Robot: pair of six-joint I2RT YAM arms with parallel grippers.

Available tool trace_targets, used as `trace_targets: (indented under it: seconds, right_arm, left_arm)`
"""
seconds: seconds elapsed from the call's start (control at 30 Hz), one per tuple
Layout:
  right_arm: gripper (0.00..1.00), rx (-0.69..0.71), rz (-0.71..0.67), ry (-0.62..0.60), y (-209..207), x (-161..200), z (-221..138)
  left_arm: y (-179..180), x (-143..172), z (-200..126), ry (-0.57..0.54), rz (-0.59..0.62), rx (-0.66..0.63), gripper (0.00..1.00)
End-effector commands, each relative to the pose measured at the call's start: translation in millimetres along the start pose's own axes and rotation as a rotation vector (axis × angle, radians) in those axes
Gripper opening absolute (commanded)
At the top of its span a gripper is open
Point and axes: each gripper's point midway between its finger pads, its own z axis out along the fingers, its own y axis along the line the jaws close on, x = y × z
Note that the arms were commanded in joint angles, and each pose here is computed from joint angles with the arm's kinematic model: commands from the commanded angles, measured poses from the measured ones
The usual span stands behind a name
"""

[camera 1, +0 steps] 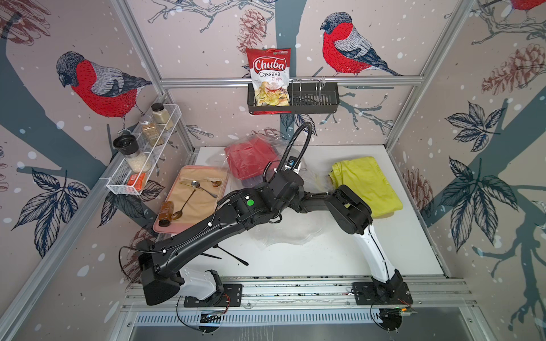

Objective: Take the trousers out of the vacuum bag
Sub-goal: Take out the trousers from the vacuum bag.

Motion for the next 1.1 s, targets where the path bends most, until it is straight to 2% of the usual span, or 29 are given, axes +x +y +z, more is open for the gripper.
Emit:
trace_targets:
  seconds: [0.0, 0.53, 1.07]
  right_arm:
    - [0.34, -0.003, 0.008, 0.02, 2, 2, 7]
    - [0.34, 0.028, 0.022, 0.028, -8, 6, 22]
    - [0.35, 0.047, 0.019, 0.002, -13, -10, 37]
  left_arm:
    - [-2, -2, 1, -0.006, -0.008, 0.004, 0.0]
    - [0, -3, 5, -0.008, 0.0, -0.014, 0.0]
    - [0, -3, 5, -0.004, 0.001, -0.017, 0.0]
